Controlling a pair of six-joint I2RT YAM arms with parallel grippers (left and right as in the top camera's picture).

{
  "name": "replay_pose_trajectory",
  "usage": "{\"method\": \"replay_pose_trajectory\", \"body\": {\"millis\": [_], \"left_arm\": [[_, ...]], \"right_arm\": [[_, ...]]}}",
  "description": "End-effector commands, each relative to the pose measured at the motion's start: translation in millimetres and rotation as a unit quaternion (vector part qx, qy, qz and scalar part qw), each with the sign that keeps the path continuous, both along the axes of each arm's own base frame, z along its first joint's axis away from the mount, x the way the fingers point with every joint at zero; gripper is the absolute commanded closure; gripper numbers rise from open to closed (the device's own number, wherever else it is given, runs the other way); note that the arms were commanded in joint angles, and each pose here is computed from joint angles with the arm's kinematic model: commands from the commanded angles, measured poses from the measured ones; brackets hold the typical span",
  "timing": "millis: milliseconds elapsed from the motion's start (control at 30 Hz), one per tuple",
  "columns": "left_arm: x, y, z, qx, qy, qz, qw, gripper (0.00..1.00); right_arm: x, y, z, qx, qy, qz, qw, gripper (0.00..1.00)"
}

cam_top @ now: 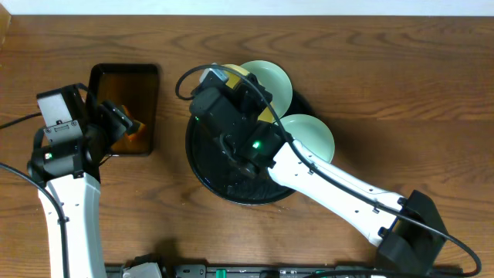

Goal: Clean dirty plates on tray and stack at the side
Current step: 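Lift the yellow plate with the right gripper and carry it right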

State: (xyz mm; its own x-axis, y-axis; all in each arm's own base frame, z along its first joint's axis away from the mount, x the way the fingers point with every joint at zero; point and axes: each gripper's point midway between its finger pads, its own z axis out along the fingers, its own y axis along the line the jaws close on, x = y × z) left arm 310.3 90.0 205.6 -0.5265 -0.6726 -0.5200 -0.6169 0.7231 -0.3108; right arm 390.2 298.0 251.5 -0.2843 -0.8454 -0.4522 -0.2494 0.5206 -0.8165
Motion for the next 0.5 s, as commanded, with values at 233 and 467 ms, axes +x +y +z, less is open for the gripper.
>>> {"method": "replay_pose_trajectory", "body": {"millis": [233, 467], "left_arm": [[0.4, 0.9, 3.4, 0.0, -0.003, 0.005, 1.0, 0.21], [0.4, 0.9, 3.4, 0.0, -0.003, 0.005, 1.0, 0.21]], "right_arm": [[-3.9, -6.4, 36.0, -0.051, -0.046, -0.01, 0.998, 0.99], [-5.1, 1.5, 27.3, 0.021, -0.035, -0.007, 0.999, 0.99]]}}
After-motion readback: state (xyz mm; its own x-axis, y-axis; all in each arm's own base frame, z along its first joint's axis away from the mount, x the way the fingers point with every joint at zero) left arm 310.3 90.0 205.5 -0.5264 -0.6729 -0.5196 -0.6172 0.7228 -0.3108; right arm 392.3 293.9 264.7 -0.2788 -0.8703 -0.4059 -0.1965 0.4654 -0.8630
